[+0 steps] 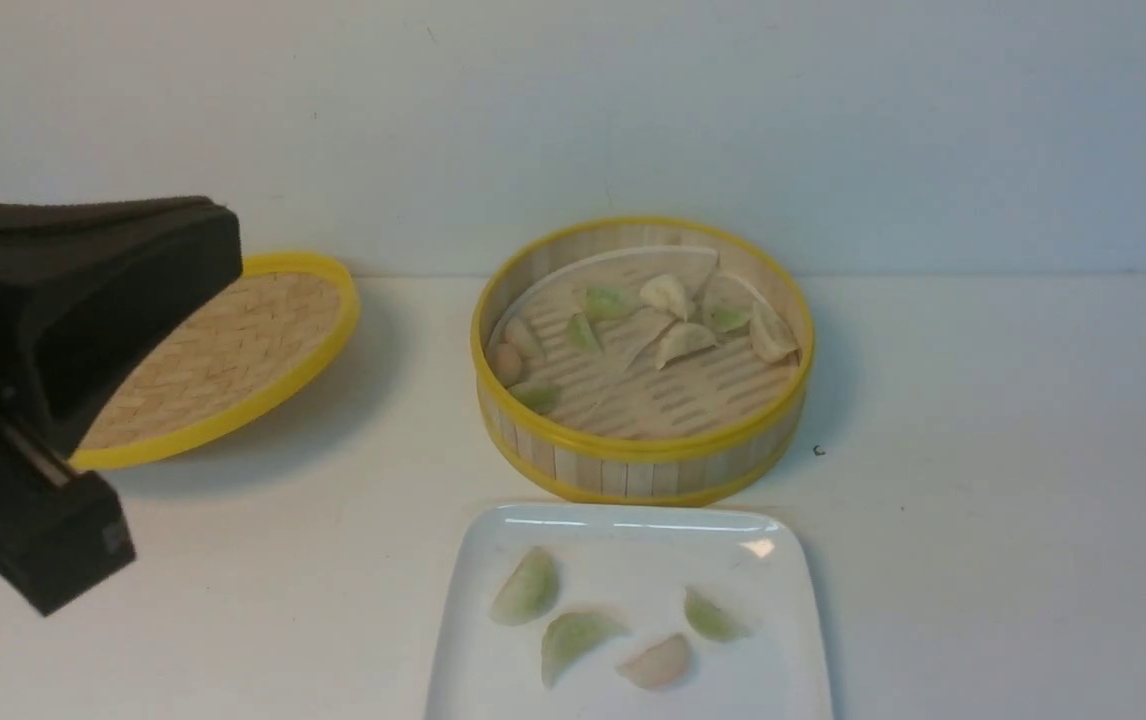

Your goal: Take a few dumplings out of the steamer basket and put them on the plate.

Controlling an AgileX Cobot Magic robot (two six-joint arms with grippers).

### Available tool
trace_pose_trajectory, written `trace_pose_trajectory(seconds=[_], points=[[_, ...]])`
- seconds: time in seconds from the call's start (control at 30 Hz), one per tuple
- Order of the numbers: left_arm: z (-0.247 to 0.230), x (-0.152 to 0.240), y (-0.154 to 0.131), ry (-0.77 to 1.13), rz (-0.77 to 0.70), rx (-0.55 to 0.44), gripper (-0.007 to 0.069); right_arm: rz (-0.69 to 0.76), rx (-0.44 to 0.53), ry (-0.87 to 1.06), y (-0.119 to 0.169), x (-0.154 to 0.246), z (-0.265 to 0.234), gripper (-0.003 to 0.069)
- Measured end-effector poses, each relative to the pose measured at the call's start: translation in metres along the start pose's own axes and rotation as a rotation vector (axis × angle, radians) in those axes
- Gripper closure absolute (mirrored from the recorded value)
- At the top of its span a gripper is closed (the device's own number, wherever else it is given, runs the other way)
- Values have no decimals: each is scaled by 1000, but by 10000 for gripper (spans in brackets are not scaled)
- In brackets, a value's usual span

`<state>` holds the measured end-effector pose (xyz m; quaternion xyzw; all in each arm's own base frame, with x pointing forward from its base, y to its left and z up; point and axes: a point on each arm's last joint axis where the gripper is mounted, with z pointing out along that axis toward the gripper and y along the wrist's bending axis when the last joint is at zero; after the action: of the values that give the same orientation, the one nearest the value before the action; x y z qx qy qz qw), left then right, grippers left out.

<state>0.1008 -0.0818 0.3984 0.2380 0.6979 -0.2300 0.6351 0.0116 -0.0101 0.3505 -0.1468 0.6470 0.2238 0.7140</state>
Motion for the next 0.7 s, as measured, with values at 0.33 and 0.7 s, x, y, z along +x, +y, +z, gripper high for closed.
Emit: trace_pose_trajectory(seconds=[0.33, 0.7], points=[[-5, 1, 0, -68, -5, 7, 631, -3, 1, -1, 0, 0, 0, 673], [-8, 12, 5, -51, 55, -39, 631, -4, 2, -1, 0, 0, 0, 673]])
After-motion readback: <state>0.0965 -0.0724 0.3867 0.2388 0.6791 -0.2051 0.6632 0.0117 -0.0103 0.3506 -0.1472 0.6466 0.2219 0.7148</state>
